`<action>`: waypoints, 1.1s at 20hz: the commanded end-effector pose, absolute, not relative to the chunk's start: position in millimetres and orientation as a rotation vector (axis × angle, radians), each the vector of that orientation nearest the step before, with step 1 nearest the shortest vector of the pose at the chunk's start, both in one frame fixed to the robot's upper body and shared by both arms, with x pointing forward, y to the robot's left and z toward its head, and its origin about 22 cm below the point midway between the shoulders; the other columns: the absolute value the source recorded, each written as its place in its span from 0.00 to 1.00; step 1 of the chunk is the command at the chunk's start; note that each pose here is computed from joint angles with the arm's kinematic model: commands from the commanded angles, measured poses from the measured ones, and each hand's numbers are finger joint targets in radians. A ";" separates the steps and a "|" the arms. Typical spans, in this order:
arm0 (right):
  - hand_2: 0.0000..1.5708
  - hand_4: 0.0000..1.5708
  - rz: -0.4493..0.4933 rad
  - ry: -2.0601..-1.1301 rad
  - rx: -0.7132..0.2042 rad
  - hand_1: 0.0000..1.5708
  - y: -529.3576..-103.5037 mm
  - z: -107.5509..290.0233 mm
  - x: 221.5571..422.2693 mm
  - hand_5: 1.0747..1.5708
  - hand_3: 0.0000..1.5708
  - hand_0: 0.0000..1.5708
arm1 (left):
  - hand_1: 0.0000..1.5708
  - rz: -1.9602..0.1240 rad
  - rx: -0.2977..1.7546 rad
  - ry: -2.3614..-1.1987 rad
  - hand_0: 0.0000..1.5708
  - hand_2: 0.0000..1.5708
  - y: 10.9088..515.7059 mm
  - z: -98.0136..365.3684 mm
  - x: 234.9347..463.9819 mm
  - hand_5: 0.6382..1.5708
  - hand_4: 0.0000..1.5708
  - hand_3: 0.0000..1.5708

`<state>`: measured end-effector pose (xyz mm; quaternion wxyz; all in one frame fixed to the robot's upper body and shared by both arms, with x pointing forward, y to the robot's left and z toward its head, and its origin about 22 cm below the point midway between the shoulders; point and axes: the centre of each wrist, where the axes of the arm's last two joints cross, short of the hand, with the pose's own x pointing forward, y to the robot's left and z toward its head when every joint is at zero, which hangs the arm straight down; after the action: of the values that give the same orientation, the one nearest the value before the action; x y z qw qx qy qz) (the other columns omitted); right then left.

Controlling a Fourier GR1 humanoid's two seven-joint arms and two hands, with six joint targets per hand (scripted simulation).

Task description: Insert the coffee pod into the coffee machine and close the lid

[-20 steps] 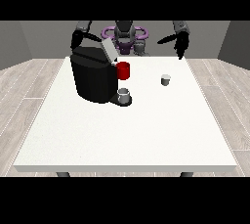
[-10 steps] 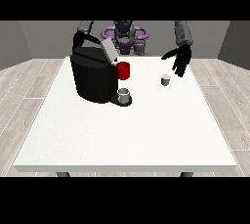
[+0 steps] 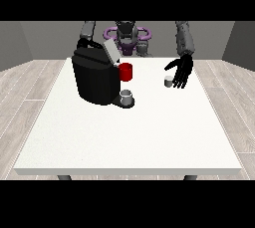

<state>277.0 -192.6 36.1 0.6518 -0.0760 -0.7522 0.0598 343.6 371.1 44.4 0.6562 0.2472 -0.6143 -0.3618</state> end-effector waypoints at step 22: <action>0.00 0.00 0.129 -1.625 -0.150 0.00 -192.6 -8.7 289.5 1.00 0.00 0.00 | 0.50 -1.270 0.762 -1.187 0.50 0.62 347.2 16.6 366.8 1.00 0.25 0.55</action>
<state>297.5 -189.2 12.3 0.6780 -0.0654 -0.7289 0.0681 370.0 344.3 26.3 0.5783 0.3328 -0.5287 -0.5247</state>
